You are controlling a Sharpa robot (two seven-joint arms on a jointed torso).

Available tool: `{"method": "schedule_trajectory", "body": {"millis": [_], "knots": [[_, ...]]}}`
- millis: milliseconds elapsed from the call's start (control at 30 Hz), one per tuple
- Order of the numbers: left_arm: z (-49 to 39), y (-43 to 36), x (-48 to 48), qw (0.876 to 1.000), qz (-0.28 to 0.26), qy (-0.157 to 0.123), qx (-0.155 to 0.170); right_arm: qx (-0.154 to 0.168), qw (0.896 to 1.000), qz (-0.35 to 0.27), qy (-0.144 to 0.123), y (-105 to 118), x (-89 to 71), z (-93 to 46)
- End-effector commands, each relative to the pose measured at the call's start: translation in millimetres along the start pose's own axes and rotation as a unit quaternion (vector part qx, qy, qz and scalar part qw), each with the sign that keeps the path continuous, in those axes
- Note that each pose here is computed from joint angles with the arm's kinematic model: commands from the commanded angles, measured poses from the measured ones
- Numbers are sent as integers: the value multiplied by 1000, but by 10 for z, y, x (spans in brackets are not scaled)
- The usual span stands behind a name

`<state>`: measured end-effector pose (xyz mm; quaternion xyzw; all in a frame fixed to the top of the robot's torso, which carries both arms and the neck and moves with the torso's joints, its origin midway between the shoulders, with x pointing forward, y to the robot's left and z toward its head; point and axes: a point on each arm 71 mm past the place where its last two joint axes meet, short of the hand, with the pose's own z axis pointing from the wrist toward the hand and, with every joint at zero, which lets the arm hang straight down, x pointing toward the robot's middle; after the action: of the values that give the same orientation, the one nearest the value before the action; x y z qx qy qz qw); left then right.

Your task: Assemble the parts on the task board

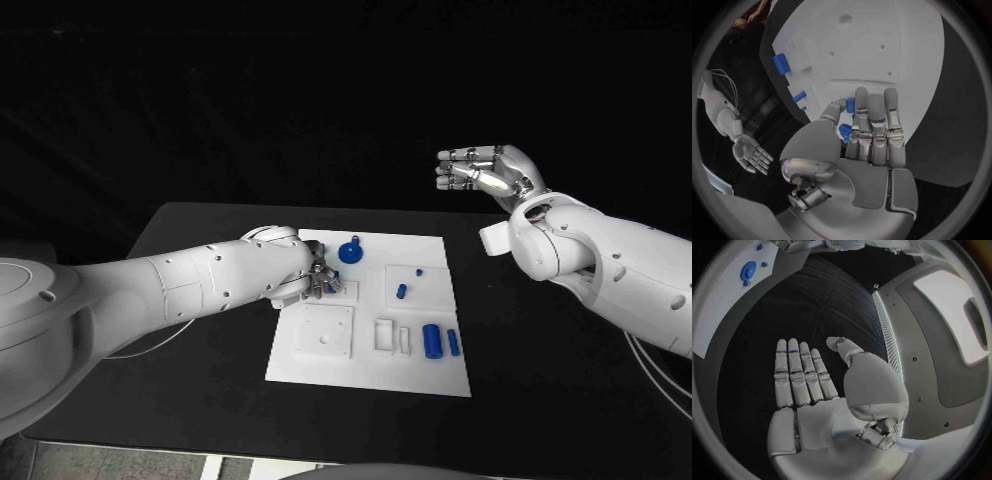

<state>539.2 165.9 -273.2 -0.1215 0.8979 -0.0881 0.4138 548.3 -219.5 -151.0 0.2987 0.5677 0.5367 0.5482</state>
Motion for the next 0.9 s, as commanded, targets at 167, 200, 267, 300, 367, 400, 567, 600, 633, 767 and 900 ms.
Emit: {"method": "schedule_trajectory", "body": {"millis": [167, 200, 267, 300, 367, 400, 567, 600, 633, 767, 900], "knots": [[7, -61, 61, 1000, 11, 18, 5, -4, 1000, 0, 11, 2, 28, 3], [8, -63, 60, 1000, 11, 19, 5, -4, 1000, 0, 11, 0, 29, 3], [10, -66, 60, 1000, 11, 19, 5, -4, 1000, 0, 12, -2, 29, 2], [11, -67, 60, 1000, 12, 20, 5, -4, 1000, 0, 12, -3, 29, 2], [13, -69, 60, 1000, 13, 21, 5, -4, 1000, 0, 12, -4, 29, 2], [14, -70, 61, 1000, 13, 22, 5, -3, 1000, 0, 12, -5, 30, 2], [22, -79, 62, 1000, 16, 25, 4, -3, 1000, 0, 13, -7, 32, 2], [24, -81, 61, 1000, 16, 26, 4, -3, 1000, 1, 13, -7, 32, 2], [27, -84, 61, 1000, 17, 26, 4, -3, 1000, 1, 14, -7, 33, 2], [36, -94, 57, 1000, 17, 26, 3, -3, 1000, 1, 14, -6, 35, 1], [43, -92, 48, 1000, 16, 23, 3, -3, 1000, 1, 14, -8, 33, 1]]}}
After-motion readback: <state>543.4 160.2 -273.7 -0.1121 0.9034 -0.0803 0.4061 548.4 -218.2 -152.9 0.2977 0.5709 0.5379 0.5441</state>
